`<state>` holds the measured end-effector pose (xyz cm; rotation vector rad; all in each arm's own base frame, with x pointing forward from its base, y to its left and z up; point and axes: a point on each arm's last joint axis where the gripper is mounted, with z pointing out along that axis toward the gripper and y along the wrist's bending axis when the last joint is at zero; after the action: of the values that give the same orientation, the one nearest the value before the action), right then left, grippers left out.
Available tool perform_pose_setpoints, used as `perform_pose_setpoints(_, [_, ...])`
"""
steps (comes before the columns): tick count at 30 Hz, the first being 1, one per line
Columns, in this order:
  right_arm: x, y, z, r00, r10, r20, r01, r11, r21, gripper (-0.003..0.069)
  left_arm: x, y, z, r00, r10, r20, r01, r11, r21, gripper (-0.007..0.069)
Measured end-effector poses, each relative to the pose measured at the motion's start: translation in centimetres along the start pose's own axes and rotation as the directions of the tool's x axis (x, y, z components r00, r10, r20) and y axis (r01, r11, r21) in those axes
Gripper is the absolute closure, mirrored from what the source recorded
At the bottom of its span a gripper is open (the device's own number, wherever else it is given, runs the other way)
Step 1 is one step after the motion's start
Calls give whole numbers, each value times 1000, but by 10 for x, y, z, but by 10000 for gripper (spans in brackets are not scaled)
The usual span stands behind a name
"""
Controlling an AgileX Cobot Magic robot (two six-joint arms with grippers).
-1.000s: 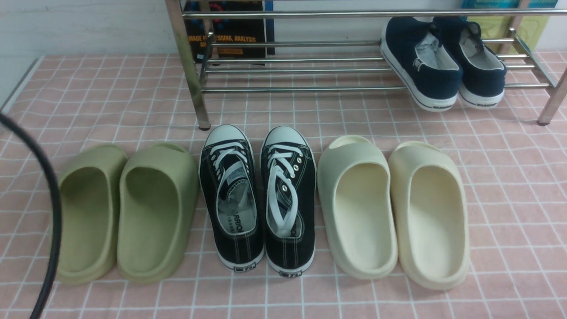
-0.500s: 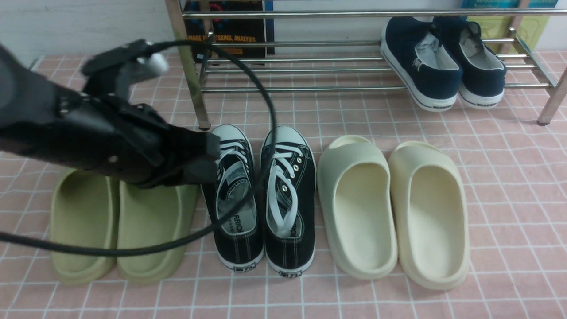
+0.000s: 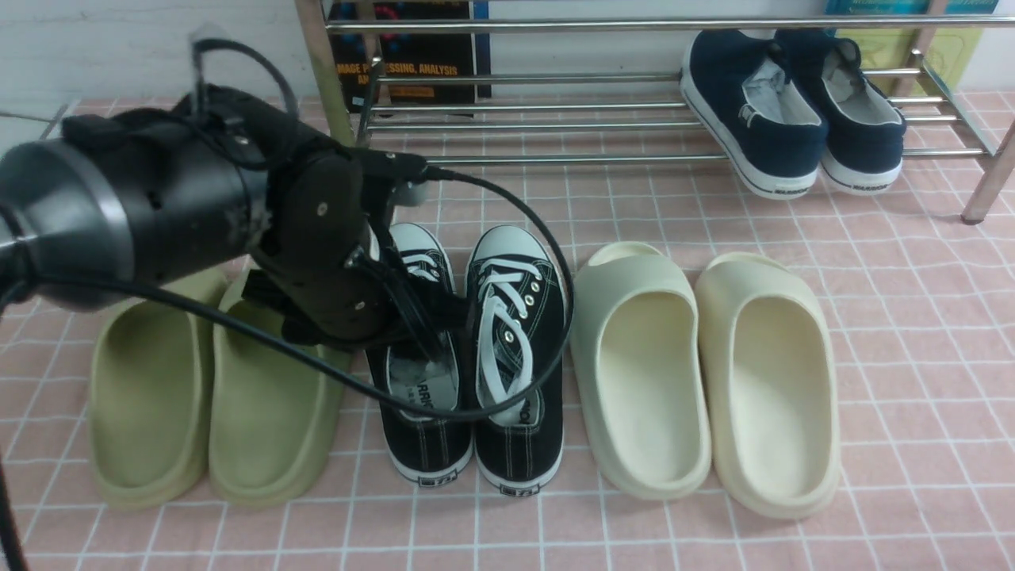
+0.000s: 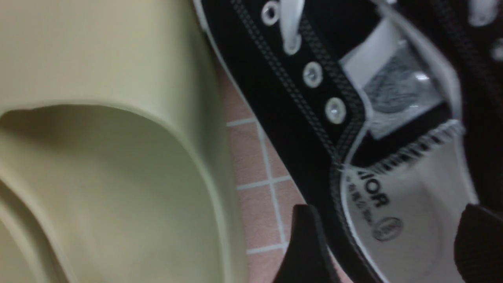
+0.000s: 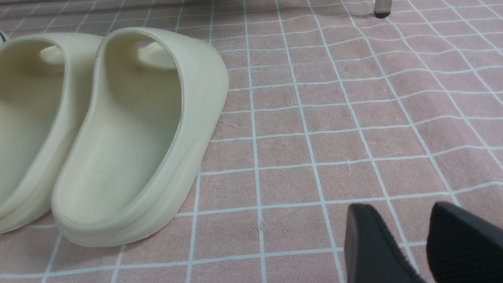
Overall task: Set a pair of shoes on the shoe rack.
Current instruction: Use the left arm to grab the shoe closest to it, then use the left arm to put a shoe into the shoe rack
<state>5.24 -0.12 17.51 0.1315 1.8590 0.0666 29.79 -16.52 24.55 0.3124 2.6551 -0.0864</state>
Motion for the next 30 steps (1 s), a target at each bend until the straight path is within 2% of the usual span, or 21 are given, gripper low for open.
perform_pose_setpoints(4, [0,0,0,1000,0,0,0,1000,0,421,2,-1,22,999,-8,-42,7,1000,-28,164])
perform_pose_setpoints(7, [0,0,0,1000,0,0,0,1000,0,421,4,-1,36,998,-19,-66,16,999,-50,236])
perform_pose_setpoints(8, [0,0,0,1000,0,0,0,1000,0,421,5,-1,45,996,-28,-80,23,998,-63,316])
perform_pose_setpoints(9, [0,0,0,1000,0,0,0,1000,0,421,5,-1,46,996,-29,-81,24,998,-65,337])
perform_pose_setpoints(10, [0,0,0,1000,0,0,0,1000,0,421,6,-1,50,996,-39,-85,33,997,-74,431])
perform_pose_setpoints(11, [0,0,0,1000,0,0,0,1000,0,421,5,-1,50,996,-44,-82,38,996,-77,479])
perform_pose_setpoints(12, [0,0,0,1000,0,0,0,1000,0,421,5,-1,51,996,-45,-82,39,996,-77,491])
perform_pose_setpoints(13, [0,0,0,1000,0,0,0,1000,0,421,5,-1,51,996,-52,-79,46,996,-80,559])
perform_pose_setpoints(14, [0,0,0,1000,0,0,0,1000,0,421,5,-1,50,995,-55,-77,49,995,-82,587])
perform_pose_setpoints(16, [0,0,0,1000,0,0,0,1000,0,421,3,0,47,996,-60,-70,54,995,-87,610])
perform_pose_setpoints(21, [0,0,0,1000,0,0,0,1000,0,421,-10,2,21,997,-71,-27,68,994,-91,614])
perform_pose_setpoints(26, [0,0,0,1000,0,0,0,1000,0,421,-33,3,-16,995,-71,64,77,992,-97,614])
perform_pose_setpoints(30, [0,0,0,1000,0,0,0,1000,0,421,-55,0,-36,985,-74,155,85,994,-63,613])
